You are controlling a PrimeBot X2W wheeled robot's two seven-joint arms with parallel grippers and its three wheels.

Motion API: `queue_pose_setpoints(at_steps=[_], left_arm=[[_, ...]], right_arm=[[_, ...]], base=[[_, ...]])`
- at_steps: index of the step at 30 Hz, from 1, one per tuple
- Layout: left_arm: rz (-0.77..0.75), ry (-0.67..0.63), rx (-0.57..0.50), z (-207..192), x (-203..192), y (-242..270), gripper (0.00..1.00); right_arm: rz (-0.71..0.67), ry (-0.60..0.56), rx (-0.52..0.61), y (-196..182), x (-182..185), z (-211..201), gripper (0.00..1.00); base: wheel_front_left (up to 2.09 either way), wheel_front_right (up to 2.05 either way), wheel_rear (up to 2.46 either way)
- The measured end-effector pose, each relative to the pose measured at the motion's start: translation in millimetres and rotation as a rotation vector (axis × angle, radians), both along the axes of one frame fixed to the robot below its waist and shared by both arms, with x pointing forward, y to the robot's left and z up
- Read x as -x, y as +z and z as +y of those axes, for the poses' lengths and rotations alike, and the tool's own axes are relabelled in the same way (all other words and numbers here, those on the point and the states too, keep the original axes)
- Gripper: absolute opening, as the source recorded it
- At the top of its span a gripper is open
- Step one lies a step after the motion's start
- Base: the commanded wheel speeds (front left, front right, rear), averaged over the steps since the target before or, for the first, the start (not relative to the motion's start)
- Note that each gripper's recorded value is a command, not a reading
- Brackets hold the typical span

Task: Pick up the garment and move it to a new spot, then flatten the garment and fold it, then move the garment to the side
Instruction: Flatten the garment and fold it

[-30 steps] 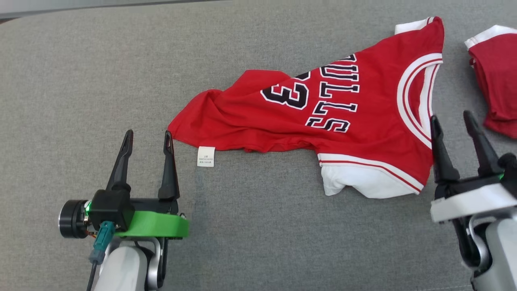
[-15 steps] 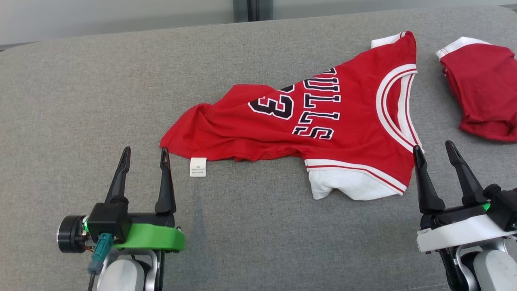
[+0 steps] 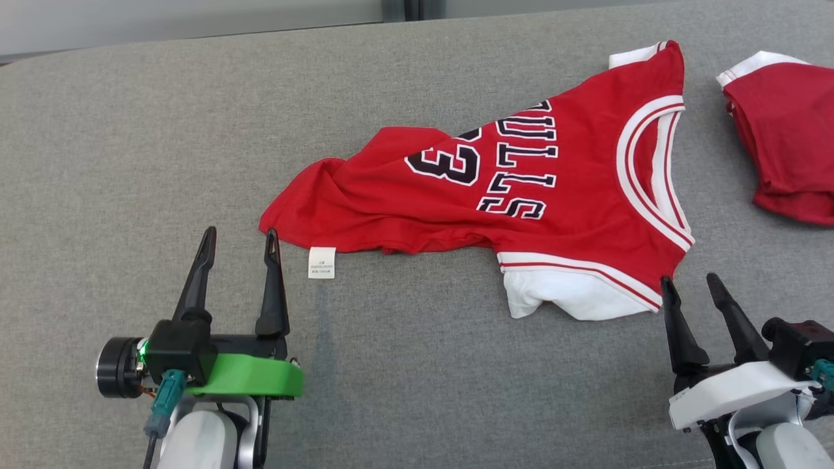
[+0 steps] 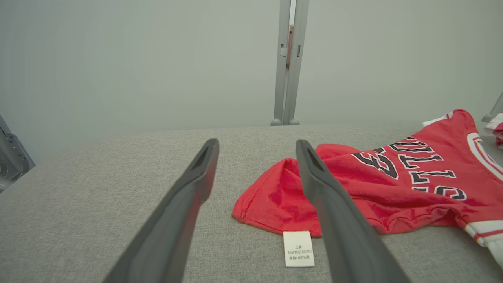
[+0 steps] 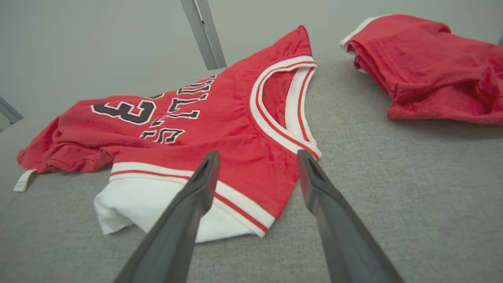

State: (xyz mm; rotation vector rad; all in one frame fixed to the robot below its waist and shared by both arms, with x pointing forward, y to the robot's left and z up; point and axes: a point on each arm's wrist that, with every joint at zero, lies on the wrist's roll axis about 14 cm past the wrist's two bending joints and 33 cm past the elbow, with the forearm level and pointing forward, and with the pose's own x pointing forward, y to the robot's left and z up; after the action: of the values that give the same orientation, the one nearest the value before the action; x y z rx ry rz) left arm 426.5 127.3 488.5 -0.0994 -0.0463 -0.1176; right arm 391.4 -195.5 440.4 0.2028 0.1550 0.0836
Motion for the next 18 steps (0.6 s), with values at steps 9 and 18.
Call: queue_pose_setpoints(at_steps=[9,18], left_arm=[[0.016,0.005,0.006,0,-10,-9,1.0],[0.014,0.033,-0.001,9,-12,-8,1.0]], right_arm=[[0.165,-0.012,-0.009,-56,-14,-7,1.0],[0.082,0.098,0.008,-38,-48,13,0.0]], base=[[0.0,0.0,0.0],[0.0,0.0,0.0]])
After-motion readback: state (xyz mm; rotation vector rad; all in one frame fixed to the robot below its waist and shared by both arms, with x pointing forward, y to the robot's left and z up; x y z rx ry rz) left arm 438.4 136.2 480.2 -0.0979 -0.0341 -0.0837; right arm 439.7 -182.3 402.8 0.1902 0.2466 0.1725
